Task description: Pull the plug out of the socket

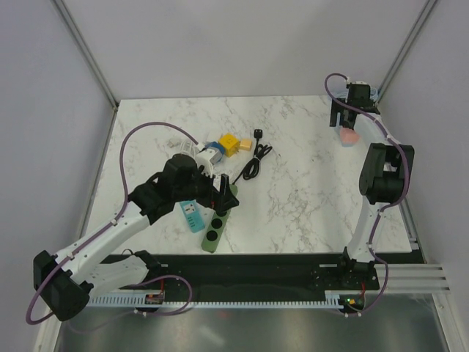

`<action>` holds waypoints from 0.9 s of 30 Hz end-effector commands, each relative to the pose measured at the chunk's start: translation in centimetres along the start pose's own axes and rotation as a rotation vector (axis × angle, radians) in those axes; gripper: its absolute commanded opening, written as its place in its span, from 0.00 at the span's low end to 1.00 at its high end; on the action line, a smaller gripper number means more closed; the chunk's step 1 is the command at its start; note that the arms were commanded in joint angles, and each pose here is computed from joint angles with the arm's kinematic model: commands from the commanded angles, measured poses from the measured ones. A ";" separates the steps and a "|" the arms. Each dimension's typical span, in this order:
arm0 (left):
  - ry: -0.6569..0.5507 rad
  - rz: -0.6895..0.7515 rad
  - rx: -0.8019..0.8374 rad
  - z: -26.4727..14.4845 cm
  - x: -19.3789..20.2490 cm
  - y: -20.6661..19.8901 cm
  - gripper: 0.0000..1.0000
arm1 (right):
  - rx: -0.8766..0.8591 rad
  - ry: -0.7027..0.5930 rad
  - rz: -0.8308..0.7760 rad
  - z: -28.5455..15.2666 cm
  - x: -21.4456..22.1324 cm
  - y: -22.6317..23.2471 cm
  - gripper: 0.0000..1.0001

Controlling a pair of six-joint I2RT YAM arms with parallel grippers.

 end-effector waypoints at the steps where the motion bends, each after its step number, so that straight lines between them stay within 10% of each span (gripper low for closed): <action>1: -0.016 0.051 0.046 -0.4 -1.3 -1.0 0.99 | -0.018 0.022 -0.038 0.6 0.2 0.4 0.98; 27: -0.019 0.007 0.077 -0.8 -1.5 -1.9 0.99 | 0.048 0.060 -0.018 1.9 0.8 -1.1 0.98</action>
Point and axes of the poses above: each gripper's point midway between its finger pads, its own z axis out along the fingers, its own y axis along the line the jaws close on, x = y × z, the point moved 1 cm from there along -z, back along the fingers, and after that the axes turned 1 degree about z, right-handed, at the moved point
